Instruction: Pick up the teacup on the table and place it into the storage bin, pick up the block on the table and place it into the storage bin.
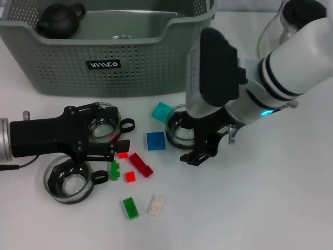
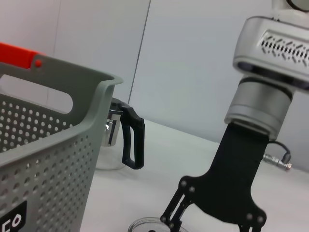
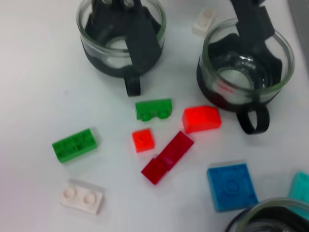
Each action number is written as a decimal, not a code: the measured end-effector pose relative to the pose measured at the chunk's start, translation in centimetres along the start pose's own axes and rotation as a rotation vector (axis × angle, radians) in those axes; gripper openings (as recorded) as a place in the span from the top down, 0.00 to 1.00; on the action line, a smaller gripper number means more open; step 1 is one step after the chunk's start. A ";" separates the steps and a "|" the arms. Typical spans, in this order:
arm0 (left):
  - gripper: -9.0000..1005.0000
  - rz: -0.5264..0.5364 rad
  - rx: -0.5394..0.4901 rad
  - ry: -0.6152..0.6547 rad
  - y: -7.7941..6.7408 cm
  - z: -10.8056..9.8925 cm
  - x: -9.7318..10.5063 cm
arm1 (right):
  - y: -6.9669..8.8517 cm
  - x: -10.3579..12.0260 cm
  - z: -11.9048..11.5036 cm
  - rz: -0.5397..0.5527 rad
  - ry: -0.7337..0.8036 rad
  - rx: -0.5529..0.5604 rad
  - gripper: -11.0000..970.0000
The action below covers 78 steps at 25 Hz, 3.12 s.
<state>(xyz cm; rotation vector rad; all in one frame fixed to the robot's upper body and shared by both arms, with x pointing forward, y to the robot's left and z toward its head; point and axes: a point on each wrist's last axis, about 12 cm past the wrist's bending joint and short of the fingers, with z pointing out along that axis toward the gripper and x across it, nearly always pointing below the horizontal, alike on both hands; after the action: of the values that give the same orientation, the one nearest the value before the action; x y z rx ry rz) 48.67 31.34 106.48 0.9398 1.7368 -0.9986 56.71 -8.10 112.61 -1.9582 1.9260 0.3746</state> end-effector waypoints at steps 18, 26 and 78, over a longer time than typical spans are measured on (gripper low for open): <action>0.09 -0.006 -0.003 -0.001 -0.1 0.1 0.2 | 0.8 -0.2 2.2 -0.044 0.053 -0.005 0.17; 0.09 -0.007 -0.004 0.000 -0.1 0.0 0.2 | 0.9 -0.1 2.1 -0.028 0.060 -0.013 0.19; 0.10 0.002 -0.006 -0.003 -0.2 0.4 0.3 | -7.9 -11.6 -14.7 0.146 -0.325 0.389 0.91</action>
<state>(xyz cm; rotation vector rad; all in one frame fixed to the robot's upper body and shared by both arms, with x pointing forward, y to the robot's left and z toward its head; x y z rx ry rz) 48.52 30.94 106.12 0.9357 1.7349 -0.9931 63.25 -4.12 131.42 -1.4206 1.7761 0.3063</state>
